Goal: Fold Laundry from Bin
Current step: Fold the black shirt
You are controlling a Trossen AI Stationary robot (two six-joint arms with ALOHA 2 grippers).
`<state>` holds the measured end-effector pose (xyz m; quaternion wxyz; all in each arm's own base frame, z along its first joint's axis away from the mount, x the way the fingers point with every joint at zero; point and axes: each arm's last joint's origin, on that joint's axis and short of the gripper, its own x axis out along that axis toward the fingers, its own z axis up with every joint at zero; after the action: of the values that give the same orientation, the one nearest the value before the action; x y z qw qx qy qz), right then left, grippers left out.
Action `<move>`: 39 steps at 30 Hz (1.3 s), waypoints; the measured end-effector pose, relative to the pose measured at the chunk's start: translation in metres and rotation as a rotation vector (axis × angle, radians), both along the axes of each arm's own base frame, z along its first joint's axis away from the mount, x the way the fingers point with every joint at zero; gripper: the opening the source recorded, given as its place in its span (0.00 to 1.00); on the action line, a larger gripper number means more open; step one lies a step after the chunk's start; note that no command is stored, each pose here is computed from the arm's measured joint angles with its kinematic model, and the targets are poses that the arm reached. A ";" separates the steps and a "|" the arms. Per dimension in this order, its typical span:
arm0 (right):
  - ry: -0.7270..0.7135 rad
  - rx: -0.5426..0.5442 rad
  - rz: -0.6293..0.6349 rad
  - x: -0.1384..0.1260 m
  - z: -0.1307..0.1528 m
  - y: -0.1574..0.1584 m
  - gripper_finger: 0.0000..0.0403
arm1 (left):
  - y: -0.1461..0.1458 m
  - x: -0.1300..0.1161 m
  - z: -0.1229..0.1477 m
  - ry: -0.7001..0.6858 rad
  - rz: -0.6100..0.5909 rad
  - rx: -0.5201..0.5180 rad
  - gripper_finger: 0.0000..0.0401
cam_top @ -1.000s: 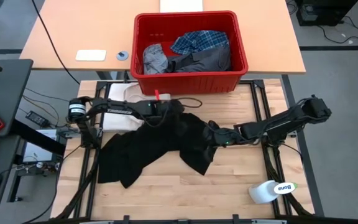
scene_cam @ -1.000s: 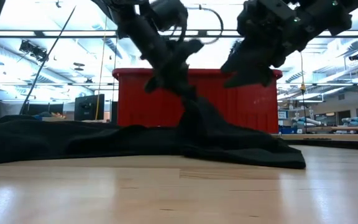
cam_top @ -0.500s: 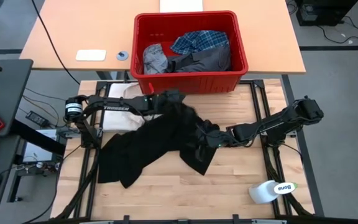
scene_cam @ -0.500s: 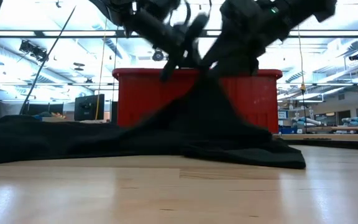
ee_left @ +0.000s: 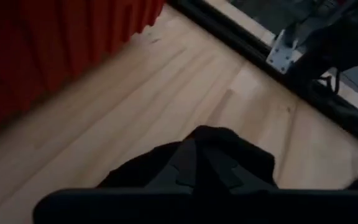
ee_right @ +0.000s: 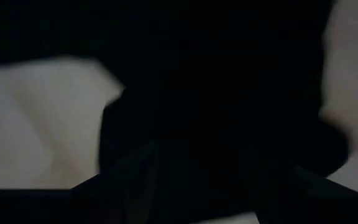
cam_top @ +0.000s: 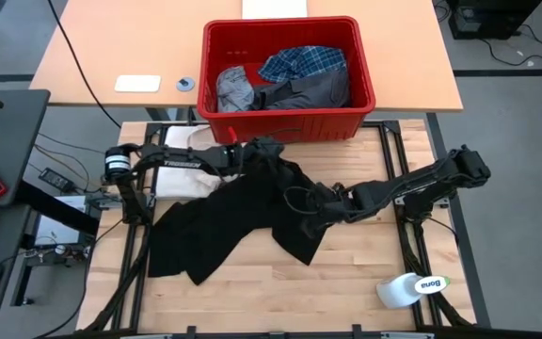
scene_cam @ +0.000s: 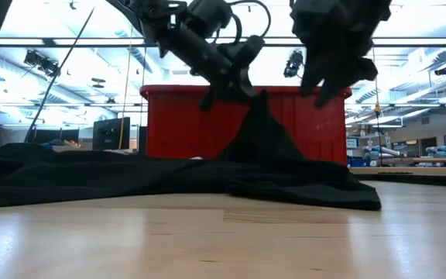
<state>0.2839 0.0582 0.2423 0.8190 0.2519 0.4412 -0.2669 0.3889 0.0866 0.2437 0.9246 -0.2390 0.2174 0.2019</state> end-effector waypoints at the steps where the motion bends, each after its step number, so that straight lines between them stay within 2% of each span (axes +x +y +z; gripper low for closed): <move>1: 0.017 0.048 0.021 0.000 -0.001 0.001 0.57 | 0.000 0.001 0.001 -0.013 -0.011 -0.007 0.02; 4: 0.057 0.167 0.076 -0.002 -0.005 0.002 0.57 | -0.004 0.003 0.006 -0.062 -0.035 -0.005 0.02; 6: 0.074 0.161 0.138 -0.004 -0.012 0.004 0.57 | -0.004 0.003 0.007 -0.069 -0.039 -0.008 0.02; 10: 0.067 0.086 0.415 -0.011 -0.038 0.017 0.57 | -0.002 0.002 0.011 -0.083 -0.025 -0.011 0.02; 13: 0.104 0.182 0.538 -0.023 -0.066 0.014 0.57 | -0.001 0.001 0.011 -0.080 -0.015 -0.024 0.02; 17: 0.181 0.234 0.523 -0.044 -0.093 -0.003 0.57 | -0.005 0.003 0.013 -0.119 -0.020 -0.049 0.02; 21: 0.153 0.180 0.556 -0.061 -0.091 -0.016 0.57 | -0.016 0.008 0.032 -0.283 -0.058 -0.035 0.02; 26: 0.050 0.074 0.563 -0.082 -0.072 -0.028 0.57 | -0.029 0.002 0.082 -0.632 -0.110 0.045 0.02; 32: -0.113 -0.027 0.516 -0.101 -0.046 -0.039 0.57 | -0.034 -0.022 0.135 -1.044 -0.122 0.234 0.02; 35: -0.183 -0.117 0.455 -0.109 -0.033 -0.045 0.57 | -0.034 -0.036 0.154 -1.170 -0.141 0.314 0.02; 39: -0.294 -0.190 0.386 -0.116 -0.017 -0.048 0.57 | -0.037 -0.058 0.177 -1.263 -0.140 0.355 0.02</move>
<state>0.1684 0.0099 0.2253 0.9300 0.1212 0.3303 -0.1066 0.3306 0.0498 0.4211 0.9107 -0.1408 -0.3884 -0.0051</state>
